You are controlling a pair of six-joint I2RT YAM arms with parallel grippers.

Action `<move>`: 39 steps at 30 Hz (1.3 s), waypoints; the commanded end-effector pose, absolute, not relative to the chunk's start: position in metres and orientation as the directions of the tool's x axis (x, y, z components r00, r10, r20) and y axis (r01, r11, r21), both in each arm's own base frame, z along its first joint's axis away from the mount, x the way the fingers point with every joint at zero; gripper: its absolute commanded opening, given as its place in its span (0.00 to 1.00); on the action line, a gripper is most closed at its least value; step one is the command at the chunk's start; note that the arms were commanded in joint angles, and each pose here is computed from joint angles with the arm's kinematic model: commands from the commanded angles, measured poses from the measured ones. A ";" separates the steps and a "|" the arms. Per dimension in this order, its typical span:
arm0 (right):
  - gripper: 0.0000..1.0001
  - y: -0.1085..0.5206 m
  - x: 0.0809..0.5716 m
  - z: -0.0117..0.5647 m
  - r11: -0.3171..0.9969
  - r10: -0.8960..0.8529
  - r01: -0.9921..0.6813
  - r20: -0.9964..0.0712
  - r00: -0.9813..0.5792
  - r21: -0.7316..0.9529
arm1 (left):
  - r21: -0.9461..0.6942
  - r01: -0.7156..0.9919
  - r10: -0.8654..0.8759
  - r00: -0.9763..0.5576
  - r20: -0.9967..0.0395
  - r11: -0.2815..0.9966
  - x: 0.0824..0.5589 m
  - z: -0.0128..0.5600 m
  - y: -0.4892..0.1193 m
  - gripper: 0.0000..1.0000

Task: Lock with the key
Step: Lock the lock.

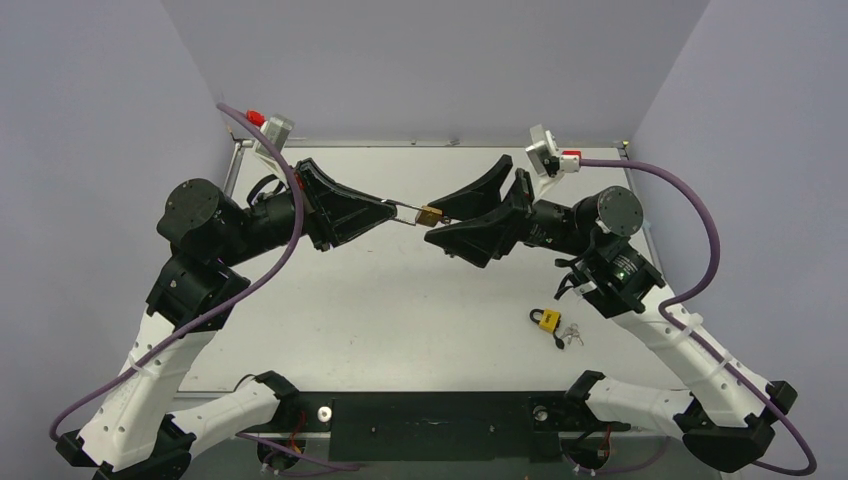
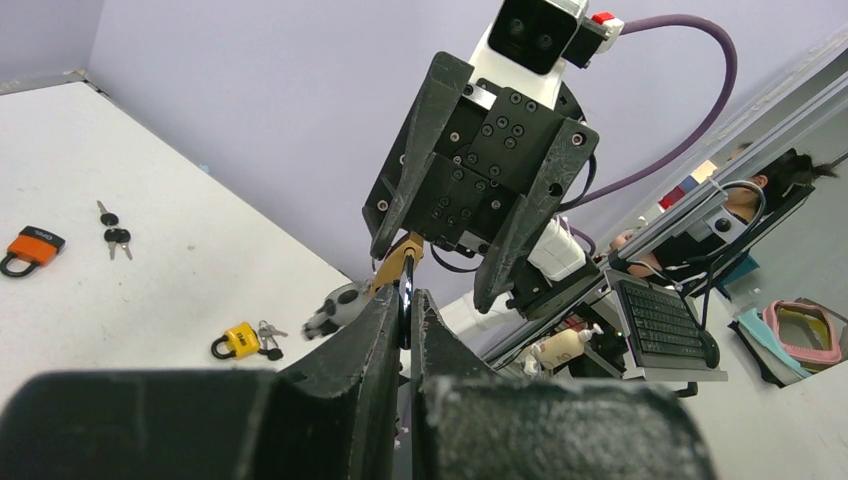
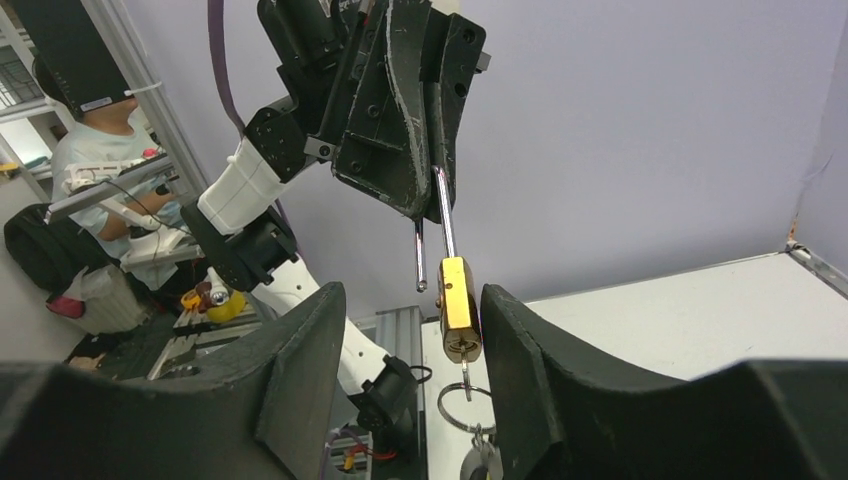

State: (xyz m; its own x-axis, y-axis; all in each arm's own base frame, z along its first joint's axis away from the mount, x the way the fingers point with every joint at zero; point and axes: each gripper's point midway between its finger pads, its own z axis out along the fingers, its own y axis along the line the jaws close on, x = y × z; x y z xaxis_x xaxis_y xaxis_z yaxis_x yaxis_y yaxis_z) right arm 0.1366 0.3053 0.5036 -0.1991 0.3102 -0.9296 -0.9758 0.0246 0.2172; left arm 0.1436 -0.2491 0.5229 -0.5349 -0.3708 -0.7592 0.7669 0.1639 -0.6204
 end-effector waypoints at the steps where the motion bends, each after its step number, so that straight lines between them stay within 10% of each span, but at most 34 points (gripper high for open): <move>1: 0.46 0.302 0.136 0.520 0.019 0.361 -0.984 -0.919 -0.159 0.178 | -0.553 0.825 -0.445 -0.455 -0.771 0.115 0.129 0.562 -0.238 0.00; 31: 0.20 0.305 0.144 0.507 0.047 0.345 -0.974 -0.919 -0.192 0.221 | -0.566 0.815 -0.437 -0.467 -0.768 0.124 0.136 0.552 -0.242 0.00; 39: 0.00 0.304 0.144 0.509 0.051 0.357 -0.966 -0.908 -0.219 0.253 | -0.550 0.818 -0.401 -0.452 -0.797 0.169 0.140 0.541 -0.243 0.01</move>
State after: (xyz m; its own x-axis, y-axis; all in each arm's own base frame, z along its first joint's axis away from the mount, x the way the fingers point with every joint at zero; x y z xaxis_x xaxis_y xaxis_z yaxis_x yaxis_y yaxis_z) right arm 0.1442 0.3085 0.4959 -0.2370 0.3109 -0.9204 -0.9637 0.0449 0.2633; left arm 0.1433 -0.2489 0.5250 -0.5336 -0.3762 -0.7575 0.7684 0.1585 -0.6200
